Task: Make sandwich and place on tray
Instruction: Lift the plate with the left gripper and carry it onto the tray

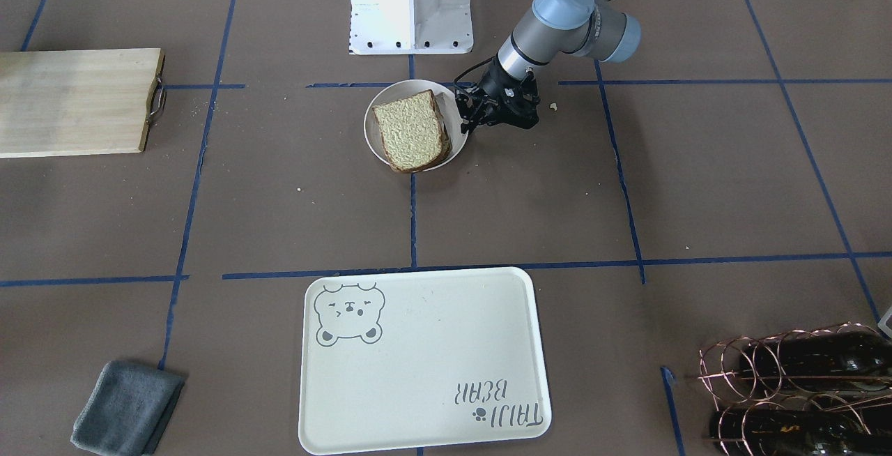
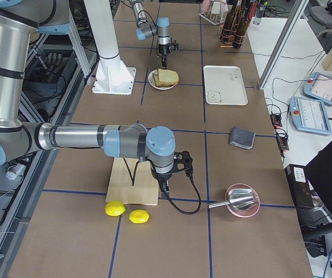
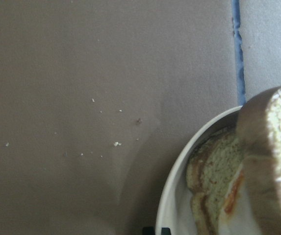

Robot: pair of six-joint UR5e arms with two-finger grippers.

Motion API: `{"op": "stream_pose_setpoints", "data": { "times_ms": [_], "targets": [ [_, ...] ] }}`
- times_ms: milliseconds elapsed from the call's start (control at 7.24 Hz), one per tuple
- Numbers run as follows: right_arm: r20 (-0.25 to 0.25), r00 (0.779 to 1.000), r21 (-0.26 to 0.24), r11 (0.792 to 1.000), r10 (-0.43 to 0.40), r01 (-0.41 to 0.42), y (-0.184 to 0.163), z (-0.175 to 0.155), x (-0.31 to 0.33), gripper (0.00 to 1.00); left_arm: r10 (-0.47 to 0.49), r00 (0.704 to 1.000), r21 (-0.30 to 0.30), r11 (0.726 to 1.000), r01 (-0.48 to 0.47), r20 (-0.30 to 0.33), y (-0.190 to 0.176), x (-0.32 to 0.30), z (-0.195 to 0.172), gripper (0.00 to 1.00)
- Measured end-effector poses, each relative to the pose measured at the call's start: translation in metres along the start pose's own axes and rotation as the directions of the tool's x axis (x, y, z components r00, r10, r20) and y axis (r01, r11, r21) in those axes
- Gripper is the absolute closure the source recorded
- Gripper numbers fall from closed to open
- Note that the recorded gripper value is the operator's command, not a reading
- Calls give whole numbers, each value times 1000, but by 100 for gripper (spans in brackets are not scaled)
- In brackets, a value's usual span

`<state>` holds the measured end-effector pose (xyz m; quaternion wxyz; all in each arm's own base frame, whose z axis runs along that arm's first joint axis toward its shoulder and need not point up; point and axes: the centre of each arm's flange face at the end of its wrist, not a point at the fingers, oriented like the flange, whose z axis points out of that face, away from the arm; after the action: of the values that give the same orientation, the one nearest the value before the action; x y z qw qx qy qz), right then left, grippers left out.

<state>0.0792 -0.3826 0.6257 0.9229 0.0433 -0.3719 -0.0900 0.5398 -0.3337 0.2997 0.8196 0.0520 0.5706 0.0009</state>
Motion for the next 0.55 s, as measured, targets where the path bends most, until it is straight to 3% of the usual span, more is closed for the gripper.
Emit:
{"op": "stream_pose_setpoints", "data": {
  "times_ms": [276, 553],
  "targets": [
    [0, 1000, -1, 1000, 1, -1, -1, 0, 0, 0, -13, 1000, 42, 999, 13, 1, -28, -7, -15, 100],
    [1, 1000, 0, 1000, 1, -1, -1, 0, 0, 0, -43, 999, 116, 992, 45, -14, -82, -12, -49, 100]
  ]
}}
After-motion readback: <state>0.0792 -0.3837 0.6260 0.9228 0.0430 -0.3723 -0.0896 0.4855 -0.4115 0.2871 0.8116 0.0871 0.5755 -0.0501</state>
